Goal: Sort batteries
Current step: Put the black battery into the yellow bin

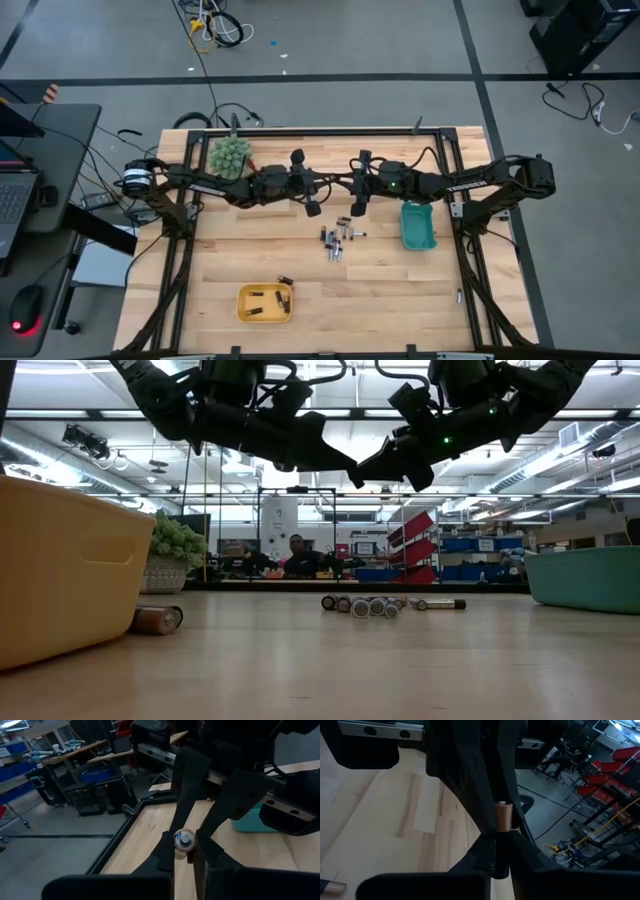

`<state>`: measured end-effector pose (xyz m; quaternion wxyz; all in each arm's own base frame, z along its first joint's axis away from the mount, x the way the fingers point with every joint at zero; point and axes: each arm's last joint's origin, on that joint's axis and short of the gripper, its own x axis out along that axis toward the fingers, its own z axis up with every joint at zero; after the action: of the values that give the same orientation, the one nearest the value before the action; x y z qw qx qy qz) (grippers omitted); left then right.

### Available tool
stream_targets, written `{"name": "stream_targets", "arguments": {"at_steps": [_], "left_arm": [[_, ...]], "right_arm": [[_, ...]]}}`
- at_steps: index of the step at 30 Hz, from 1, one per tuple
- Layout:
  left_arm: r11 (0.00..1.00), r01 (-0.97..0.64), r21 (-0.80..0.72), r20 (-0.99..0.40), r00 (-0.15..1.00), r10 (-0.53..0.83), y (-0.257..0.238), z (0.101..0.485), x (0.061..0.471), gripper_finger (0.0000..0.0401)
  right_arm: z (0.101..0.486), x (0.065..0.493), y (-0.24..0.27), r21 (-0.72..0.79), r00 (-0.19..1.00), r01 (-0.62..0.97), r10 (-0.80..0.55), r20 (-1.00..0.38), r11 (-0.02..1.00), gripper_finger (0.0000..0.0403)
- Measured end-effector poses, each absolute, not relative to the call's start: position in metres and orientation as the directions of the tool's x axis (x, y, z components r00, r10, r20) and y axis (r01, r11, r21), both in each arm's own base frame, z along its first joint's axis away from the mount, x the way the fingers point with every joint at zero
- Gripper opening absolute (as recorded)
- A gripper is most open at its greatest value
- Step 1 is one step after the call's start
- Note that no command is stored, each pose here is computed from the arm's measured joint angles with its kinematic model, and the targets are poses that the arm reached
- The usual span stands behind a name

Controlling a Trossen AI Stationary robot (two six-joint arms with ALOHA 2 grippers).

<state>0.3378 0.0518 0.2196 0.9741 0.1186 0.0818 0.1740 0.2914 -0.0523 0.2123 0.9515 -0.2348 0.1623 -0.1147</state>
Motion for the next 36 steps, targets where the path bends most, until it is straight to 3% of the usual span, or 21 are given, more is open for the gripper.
{"name": "stream_targets", "arguments": {"at_steps": [8,13,18,23,28,32,36], "left_arm": [[0.892,-0.356,0.277,-0.118,0.909,0.399,0.048,0.221,0.337,0.0016],[0.85,-0.417,0.322,-0.102,0.877,0.469,0.029,0.244,0.324,0.0016],[0.894,-0.344,0.288,-0.089,0.92,0.383,-0.007,0.274,0.301,0.0016],[0.969,-0.189,0.161,-0.176,0.96,0.216,-0.052,0.29,0.268,0.0016],[0.995,-0.02,-0.096,-0.355,0.935,-0.015,-0.096,0.286,0.229,0.0016],[0.947,-0.073,-0.312,-0.526,0.843,-0.109,-0.123,0.268,0.205,0.0017],[0.922,-0.14,-0.361,-0.633,0.762,-0.132,-0.145,0.247,0.197,0.0017]], "right_arm": [[0.215,0.29,-0.053,-0.482,0.912,0.182,-0.33,-0.243,0.857,0.0083],[0.228,0.281,-0.048,-0.478,0.906,0.2,-0.347,-0.241,0.855,0.0106],[0.244,0.264,-0.044,-0.423,0.904,0.207,-0.338,-0.261,0.882,0.0112],[0.255,0.248,-0.041,-0.387,0.907,0.192,-0.313,-0.281,0.902,0.011],[0.26,0.24,-0.039,-0.376,0.914,0.171,-0.289,-0.286,0.911,0.011],[0.26,0.241,-0.038,-0.335,0.927,0.135,-0.239,-0.289,0.932,0.0111],[0.258,0.242,-0.037,-0.282,0.932,0.113,-0.2,-0.301,0.953,0.0109]]}}
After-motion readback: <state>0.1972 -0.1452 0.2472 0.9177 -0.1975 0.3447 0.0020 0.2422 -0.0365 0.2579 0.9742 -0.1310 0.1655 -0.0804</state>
